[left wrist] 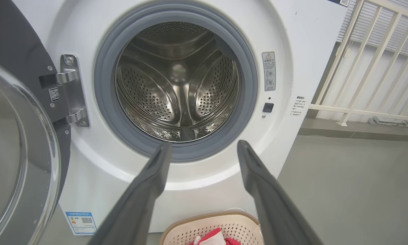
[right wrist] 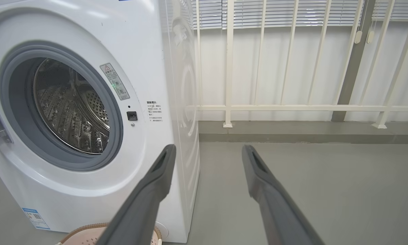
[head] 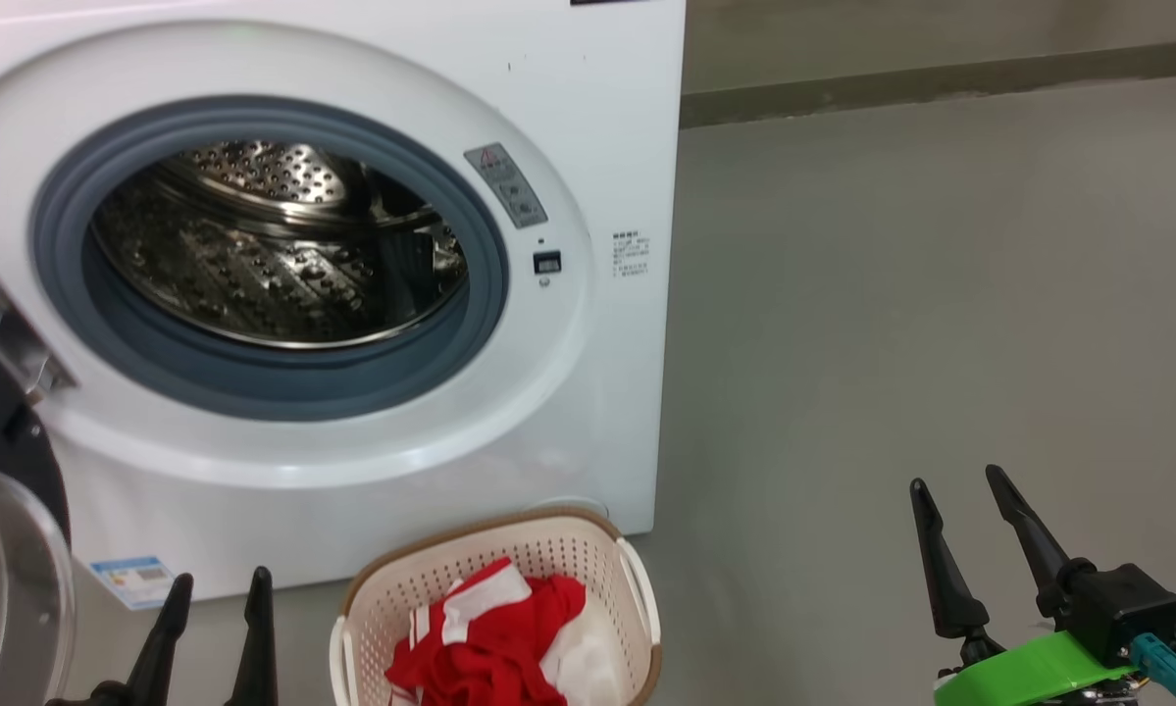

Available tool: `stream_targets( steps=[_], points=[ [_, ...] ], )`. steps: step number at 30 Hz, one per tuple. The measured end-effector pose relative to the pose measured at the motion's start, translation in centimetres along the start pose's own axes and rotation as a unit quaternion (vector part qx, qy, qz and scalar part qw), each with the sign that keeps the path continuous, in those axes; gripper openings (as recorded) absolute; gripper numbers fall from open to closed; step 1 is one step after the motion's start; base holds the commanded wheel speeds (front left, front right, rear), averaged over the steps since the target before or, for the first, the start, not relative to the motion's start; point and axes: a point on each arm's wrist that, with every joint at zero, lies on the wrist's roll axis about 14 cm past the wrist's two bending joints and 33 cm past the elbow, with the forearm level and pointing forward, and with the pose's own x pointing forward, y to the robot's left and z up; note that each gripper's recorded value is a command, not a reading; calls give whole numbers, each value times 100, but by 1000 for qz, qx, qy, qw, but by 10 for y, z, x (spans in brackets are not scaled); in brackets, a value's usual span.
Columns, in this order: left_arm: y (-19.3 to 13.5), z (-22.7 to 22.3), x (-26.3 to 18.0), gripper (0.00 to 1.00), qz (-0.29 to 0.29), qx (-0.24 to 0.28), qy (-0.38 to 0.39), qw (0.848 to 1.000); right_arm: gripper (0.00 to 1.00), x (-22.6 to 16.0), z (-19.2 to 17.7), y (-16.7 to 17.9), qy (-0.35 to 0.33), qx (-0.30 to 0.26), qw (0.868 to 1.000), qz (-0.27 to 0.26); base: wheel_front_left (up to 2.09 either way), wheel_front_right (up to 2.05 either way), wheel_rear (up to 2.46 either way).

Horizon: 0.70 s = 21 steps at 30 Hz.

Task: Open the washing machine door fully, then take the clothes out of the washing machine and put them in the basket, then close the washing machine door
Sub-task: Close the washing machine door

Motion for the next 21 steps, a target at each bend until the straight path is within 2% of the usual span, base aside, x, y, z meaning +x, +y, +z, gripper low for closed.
stream_targets(
  steps=[10,21],
  points=[
    [3,-1,-3,100,3,-1,3,1000,100,1,-6,1,9,1,1000,1,-134,134,0],
    [13,0,-5,100,27,8,1,1000,100,4,-9,3,14,2,1000,5,-15,15,0]
  ],
)
